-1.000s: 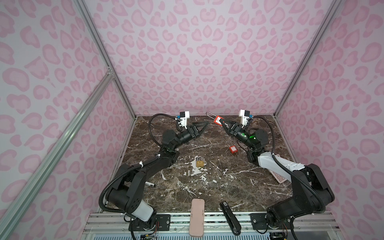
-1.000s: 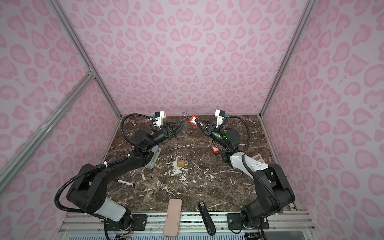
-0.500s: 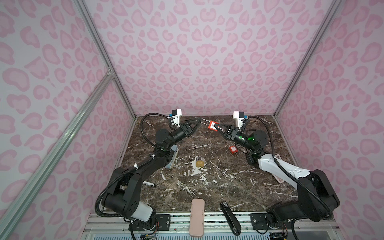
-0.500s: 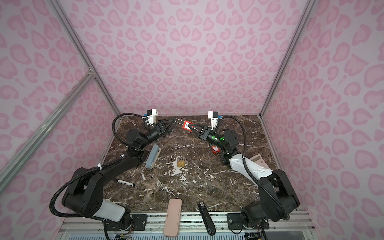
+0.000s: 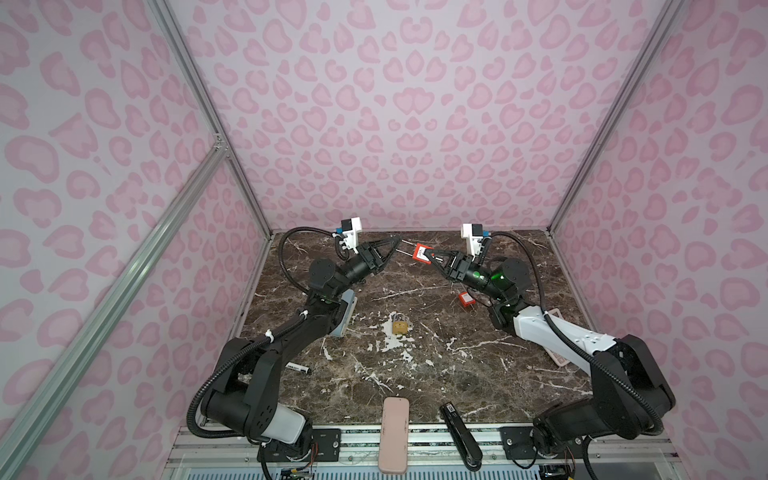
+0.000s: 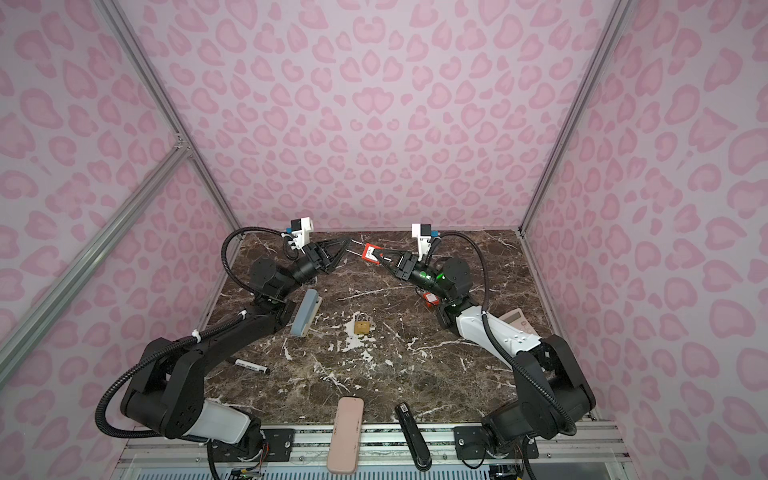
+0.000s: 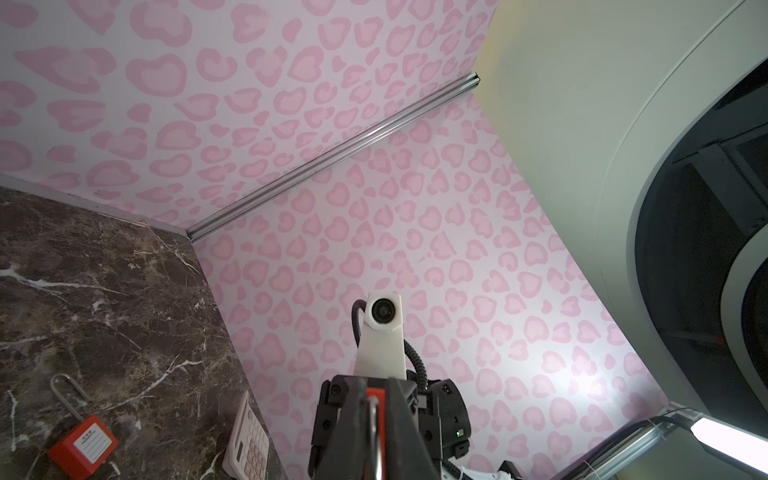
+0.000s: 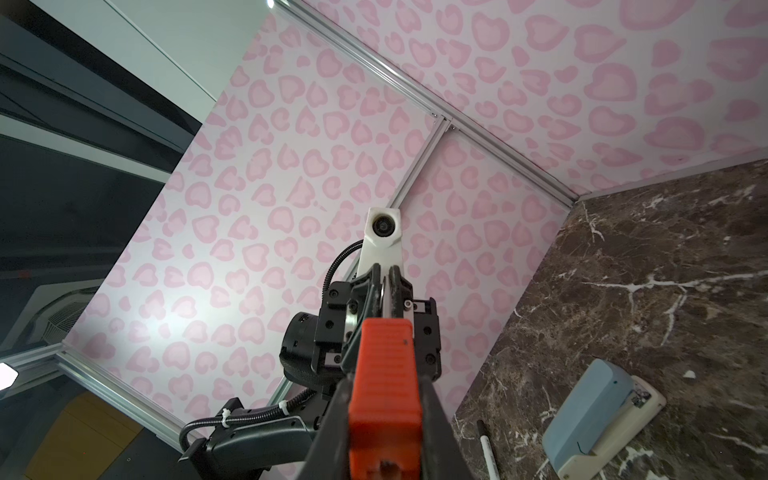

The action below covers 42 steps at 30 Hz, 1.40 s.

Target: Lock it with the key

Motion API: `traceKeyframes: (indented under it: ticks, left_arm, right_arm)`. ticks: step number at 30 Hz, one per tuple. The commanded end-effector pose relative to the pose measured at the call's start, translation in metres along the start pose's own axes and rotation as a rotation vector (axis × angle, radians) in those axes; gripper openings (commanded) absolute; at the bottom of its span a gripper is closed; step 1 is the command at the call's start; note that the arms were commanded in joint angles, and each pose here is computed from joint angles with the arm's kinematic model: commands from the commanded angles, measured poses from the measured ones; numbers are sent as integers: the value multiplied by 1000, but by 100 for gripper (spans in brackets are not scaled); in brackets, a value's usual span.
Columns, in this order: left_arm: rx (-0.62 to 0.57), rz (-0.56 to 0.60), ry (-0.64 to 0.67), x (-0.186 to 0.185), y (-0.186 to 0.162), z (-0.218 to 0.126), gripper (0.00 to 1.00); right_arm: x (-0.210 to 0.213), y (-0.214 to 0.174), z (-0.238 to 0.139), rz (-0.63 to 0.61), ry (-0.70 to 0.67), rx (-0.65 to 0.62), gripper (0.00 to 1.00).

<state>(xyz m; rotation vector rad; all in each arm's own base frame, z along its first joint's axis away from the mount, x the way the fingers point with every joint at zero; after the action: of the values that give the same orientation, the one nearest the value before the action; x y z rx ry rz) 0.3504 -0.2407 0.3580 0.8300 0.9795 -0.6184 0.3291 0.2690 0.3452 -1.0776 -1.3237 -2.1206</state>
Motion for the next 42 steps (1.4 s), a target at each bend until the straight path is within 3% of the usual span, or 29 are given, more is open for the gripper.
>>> traceKeyframes:
  ticks: [1, 16, 19, 24, 30, 36, 40, 42]
  left_arm:
    - [5, 41, -44, -12, -1, -1, 7]
    - [95, 22, -45, -5, -30, 16, 4]
    - [98, 27, -40, -6, -29, 17, 23]
    - [96, 23, -41, -4, -29, 18, 43]
    - [105, 13, -42, 0, -32, 24, 52]
    - [105, 10, -40, 3, -33, 26, 47]
    - [98, 6, -34, 6, -33, 26, 25]
    - [98, 6, -34, 6, -33, 26, 14]
  right_arm:
    - [5, 1, 0, 5, 34, -4, 3]
    - [-1, 4, 15, 44, 77, 2, 1]
    - [-1, 4, 17, 45, 80, 2, 1]
    - [-2, 8, 19, 42, 79, -8, 0]
    - [-5, 7, 19, 47, 73, -11, 0]
    - [-8, 7, 19, 47, 68, -12, 0]
    - [-9, 6, 19, 49, 63, -15, 1]
    - [-10, 6, 18, 48, 61, -12, 9]
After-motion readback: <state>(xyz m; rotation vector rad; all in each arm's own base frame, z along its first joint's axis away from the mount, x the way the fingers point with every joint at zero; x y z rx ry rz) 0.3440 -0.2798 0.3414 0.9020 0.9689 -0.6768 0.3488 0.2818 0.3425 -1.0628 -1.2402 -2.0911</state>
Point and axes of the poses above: each gripper's point midway between its finger pads, its own z axis out along the fingers, its own x axis along the line the jaws close on, y = z × x, the point moved 2 cm from there along -z, back along the fingers, and after that the axes turned 5 degrees about -z, right-handed, at the moved point
